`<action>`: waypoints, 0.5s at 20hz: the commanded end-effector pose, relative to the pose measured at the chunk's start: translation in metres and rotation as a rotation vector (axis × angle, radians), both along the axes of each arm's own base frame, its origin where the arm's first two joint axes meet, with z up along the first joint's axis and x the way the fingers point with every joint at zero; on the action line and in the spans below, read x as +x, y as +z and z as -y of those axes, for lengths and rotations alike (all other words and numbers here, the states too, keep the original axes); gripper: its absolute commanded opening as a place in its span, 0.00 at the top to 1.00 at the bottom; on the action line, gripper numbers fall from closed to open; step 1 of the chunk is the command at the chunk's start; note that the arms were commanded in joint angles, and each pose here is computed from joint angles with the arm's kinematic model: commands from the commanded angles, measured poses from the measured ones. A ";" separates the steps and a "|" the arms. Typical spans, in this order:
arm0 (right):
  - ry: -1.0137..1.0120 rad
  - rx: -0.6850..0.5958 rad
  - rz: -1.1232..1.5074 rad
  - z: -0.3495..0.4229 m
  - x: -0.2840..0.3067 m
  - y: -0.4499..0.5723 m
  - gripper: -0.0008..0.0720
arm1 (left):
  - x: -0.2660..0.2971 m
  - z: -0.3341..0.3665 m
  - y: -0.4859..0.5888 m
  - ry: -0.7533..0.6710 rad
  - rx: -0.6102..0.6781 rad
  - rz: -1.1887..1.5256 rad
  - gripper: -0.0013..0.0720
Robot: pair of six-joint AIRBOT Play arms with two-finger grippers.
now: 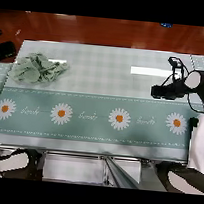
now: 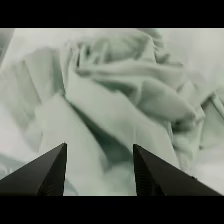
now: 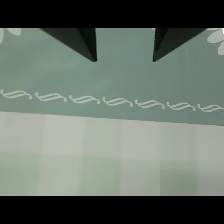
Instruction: Fold the shirts.
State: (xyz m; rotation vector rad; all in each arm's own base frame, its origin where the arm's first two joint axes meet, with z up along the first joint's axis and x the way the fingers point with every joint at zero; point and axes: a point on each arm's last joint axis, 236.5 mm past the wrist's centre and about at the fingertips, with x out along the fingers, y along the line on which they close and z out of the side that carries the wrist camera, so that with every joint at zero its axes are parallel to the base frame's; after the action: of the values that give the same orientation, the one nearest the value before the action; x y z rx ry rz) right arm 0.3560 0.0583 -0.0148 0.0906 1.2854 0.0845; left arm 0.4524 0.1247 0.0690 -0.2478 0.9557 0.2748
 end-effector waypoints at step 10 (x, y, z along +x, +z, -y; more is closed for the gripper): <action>-0.080 0.058 -0.017 -0.008 -0.003 -0.003 0.43 | 0.007 0.042 -0.155 -0.225 -0.049 -0.327 0.78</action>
State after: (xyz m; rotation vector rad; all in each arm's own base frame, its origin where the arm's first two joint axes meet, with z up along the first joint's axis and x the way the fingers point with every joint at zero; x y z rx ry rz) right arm 0.3536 0.0650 -0.0174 0.1795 1.2913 0.0571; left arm 0.4753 0.0994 -0.0643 -0.1946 1.1916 0.1682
